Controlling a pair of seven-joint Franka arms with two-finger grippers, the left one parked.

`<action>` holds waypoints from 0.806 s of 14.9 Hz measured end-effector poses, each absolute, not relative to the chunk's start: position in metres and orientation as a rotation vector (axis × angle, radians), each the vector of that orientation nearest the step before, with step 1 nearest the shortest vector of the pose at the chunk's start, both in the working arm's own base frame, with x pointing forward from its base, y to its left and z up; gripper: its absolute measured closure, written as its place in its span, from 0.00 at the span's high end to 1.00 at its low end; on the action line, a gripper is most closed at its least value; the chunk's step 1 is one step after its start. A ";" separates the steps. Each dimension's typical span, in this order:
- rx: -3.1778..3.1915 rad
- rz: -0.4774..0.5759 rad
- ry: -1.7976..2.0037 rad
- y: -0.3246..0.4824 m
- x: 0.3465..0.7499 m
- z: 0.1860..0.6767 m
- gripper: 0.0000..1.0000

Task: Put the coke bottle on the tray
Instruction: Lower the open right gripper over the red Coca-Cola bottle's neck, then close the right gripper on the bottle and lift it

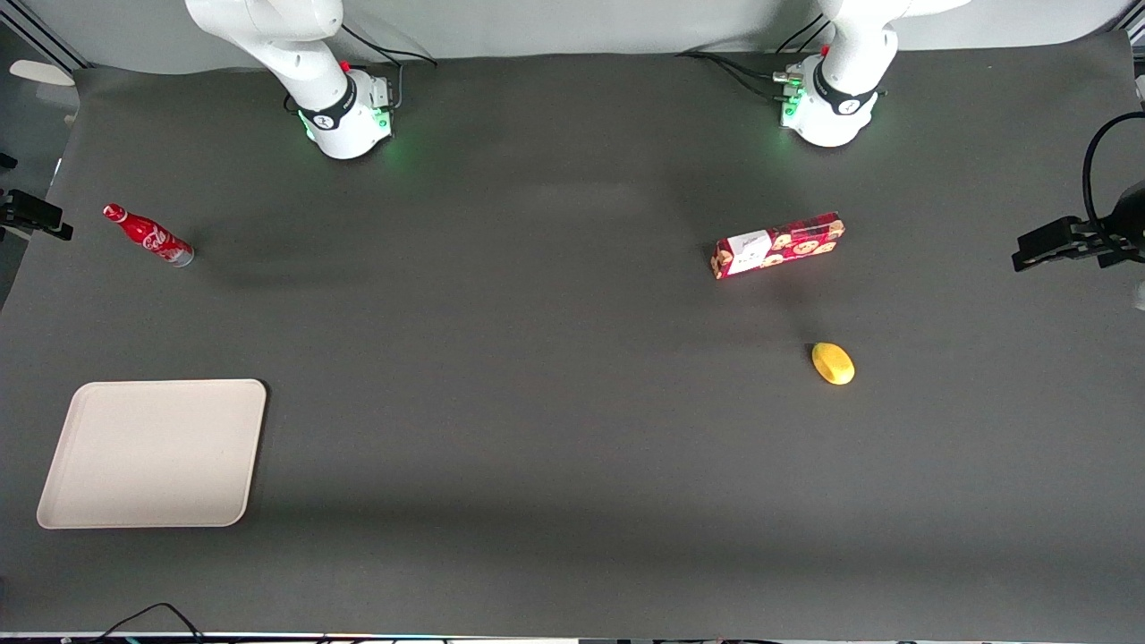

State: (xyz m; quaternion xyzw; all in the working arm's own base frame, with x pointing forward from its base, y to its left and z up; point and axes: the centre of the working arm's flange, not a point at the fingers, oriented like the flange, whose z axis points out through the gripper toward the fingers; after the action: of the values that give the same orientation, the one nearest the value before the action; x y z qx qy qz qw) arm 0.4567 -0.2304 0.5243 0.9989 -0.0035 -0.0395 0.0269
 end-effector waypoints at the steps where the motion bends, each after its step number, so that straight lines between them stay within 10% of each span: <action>1: 3.086 -0.111 -0.015 -0.241 0.449 0.510 1.00; 12: 3.117 -0.069 -0.026 -0.313 0.353 0.376 1.00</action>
State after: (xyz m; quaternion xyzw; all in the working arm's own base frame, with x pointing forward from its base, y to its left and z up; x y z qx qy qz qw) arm 0.3529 -0.3130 0.3755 0.9996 -0.0083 -0.0222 0.0118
